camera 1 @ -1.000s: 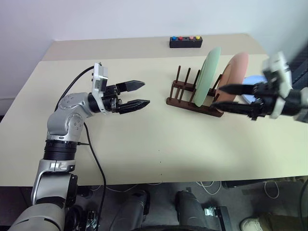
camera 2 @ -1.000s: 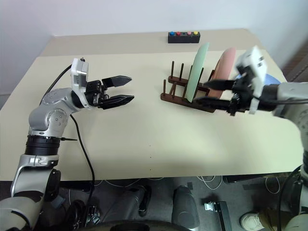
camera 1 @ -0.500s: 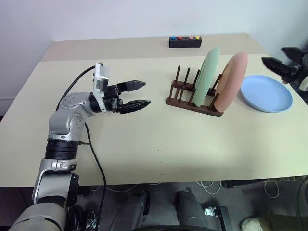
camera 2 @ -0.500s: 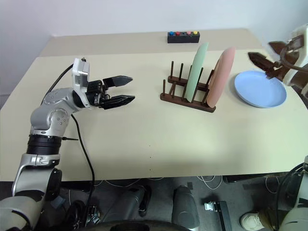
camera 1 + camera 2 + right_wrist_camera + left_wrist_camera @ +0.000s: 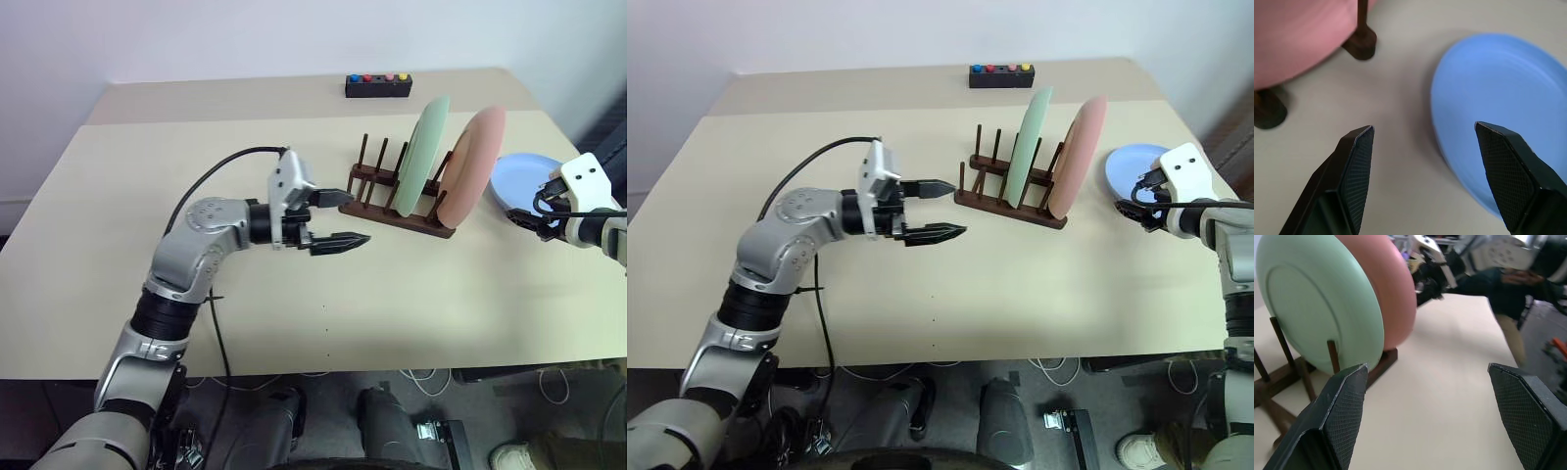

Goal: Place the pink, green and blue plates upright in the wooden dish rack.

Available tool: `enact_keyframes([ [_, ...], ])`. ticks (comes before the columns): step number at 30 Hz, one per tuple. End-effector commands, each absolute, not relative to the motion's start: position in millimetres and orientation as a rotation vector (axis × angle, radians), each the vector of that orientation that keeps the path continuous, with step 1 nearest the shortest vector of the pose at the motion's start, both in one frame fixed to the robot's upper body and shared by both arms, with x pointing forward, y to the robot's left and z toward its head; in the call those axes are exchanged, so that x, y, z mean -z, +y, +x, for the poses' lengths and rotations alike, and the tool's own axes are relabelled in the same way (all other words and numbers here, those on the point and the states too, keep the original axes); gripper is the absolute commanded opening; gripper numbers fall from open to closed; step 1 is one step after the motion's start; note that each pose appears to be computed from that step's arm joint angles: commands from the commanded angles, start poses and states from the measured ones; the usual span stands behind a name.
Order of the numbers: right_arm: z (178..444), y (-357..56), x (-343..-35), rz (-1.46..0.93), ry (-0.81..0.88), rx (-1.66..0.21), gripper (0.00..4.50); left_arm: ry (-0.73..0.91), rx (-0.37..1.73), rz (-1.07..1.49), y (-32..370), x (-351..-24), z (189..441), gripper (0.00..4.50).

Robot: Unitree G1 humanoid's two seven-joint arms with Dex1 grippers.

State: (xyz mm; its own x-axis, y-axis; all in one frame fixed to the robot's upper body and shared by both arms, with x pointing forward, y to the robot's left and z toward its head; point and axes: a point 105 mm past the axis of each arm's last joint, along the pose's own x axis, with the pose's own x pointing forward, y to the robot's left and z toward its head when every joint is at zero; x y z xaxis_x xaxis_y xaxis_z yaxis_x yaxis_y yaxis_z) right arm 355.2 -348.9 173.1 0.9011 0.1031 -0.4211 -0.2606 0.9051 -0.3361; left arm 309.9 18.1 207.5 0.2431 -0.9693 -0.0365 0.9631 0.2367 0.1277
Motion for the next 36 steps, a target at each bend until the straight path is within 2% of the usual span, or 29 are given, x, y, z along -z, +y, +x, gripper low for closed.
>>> enact_keyframes([
  [1,362,-352,-183,-0.389,0.375,-0.176,3.34,-0.087,1.323,0.159,8,-214,299,4.04],
  [6,371,-351,-170,-0.324,0.393,-0.169,3.34,-0.104,1.311,0.188,-5,-213,299,4.04],
  [11,374,-353,-156,-0.289,0.437,-0.144,3.34,-0.157,1.262,0.323,-23,-211,304,4.04],
  [24,377,-363,-145,-0.273,0.478,-0.083,3.34,-0.261,1.396,0.377,-53,-217,288,4.04],
  [27,377,-363,-141,-0.263,0.493,-0.092,2.54,-0.268,1.404,0.374,-56,-218,287,4.04],
  [30,377,-361,-140,-0.264,0.501,-0.105,1.14,-0.271,1.406,0.369,-57,-219,287,4.04],
  [32,377,-361,-138,-0.28,0.513,-0.108,0.05,-0.273,1.404,0.366,-57,-220,287,4.04],
  [36,379,-362,-141,-0.298,0.508,-0.11,0.05,-0.273,1.394,0.356,-56,-221,288,4.04],
])
